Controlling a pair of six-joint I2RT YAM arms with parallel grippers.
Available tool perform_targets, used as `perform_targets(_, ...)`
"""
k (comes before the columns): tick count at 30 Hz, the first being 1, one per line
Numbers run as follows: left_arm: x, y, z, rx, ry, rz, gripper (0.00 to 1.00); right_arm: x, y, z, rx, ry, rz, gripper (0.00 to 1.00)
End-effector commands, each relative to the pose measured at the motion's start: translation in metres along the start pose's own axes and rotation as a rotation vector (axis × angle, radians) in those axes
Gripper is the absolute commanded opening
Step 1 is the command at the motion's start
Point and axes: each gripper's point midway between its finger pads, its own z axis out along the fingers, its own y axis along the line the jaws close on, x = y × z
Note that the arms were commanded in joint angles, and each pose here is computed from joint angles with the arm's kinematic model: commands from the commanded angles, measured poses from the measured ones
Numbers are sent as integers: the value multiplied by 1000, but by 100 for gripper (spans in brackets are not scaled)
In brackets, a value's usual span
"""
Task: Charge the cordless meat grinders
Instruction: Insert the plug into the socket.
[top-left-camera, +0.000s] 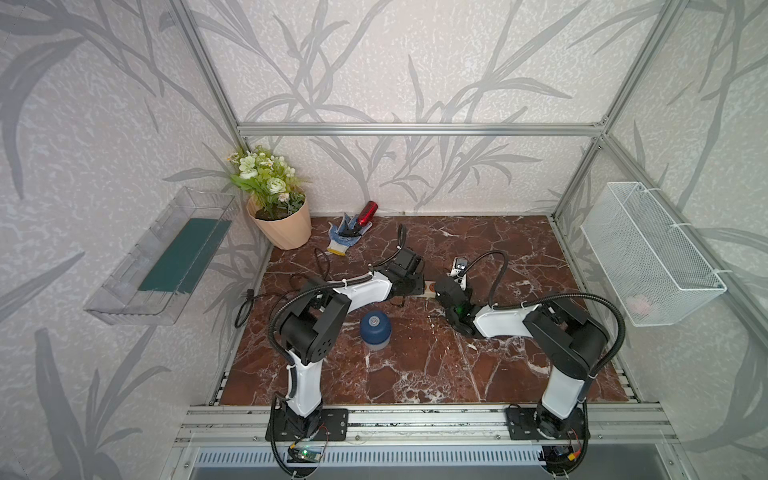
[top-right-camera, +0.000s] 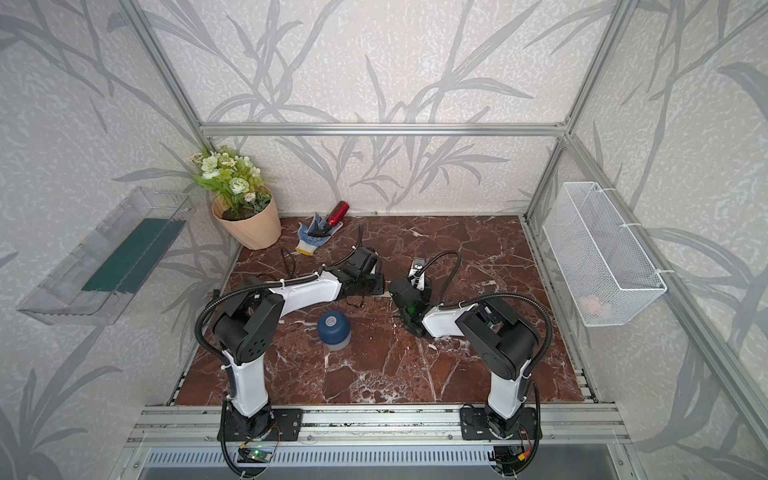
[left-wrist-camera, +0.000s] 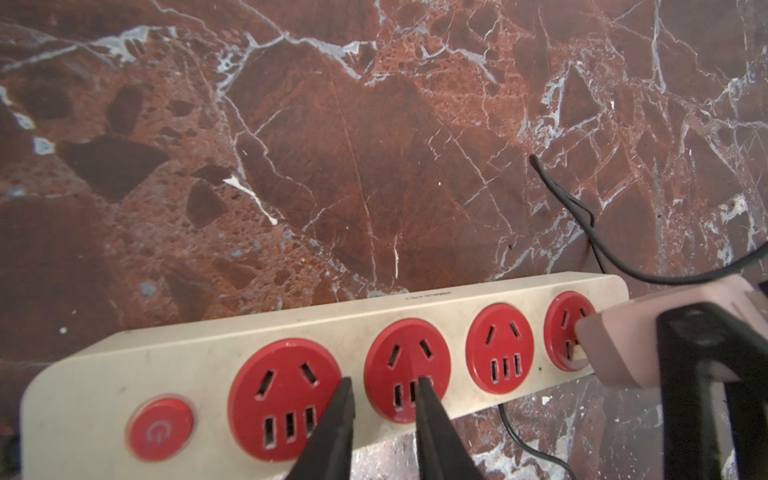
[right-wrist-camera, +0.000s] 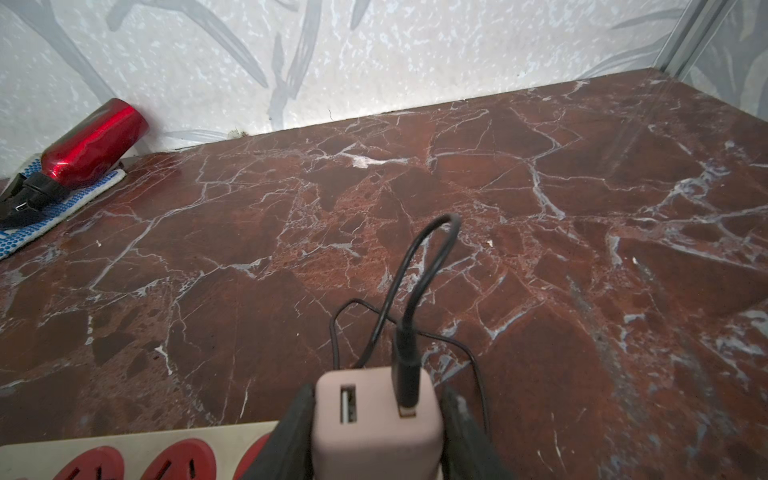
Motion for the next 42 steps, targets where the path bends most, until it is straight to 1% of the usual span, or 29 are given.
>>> perform_targets(1,23,24,3,-71,75,-32,28,15,-6,1,33,29,-46,0)
perform_targets(5,22,24,4,-72,73,-34,28,21,-4,-8,39,25,-79,0)
perform_targets(13,22,22,1,-63,68,-41,28,43,-14,-25,78,79,-100,0)
perform_targets(21,23,23,1,-63,72,-45,28,54,-17,-24,87,112,-117,0)
perform_targets(25,24,23,2,-61,77,-49,28,51,-13,-20,82,101,-129,0)
perform_targets(32,26,24,3,-61,80,-48,28,45,-4,-10,49,123,-154,0)
perform_targets(39,26,25,3,-62,81,-50,28,65,-14,-12,68,189,-169,0)
perform_targets(40,26,24,3,-59,81,-52,28,66,-15,-13,71,194,-144,0)
perform_targets(42,26,24,3,-59,82,-51,28,67,-16,-15,69,200,-145,0)
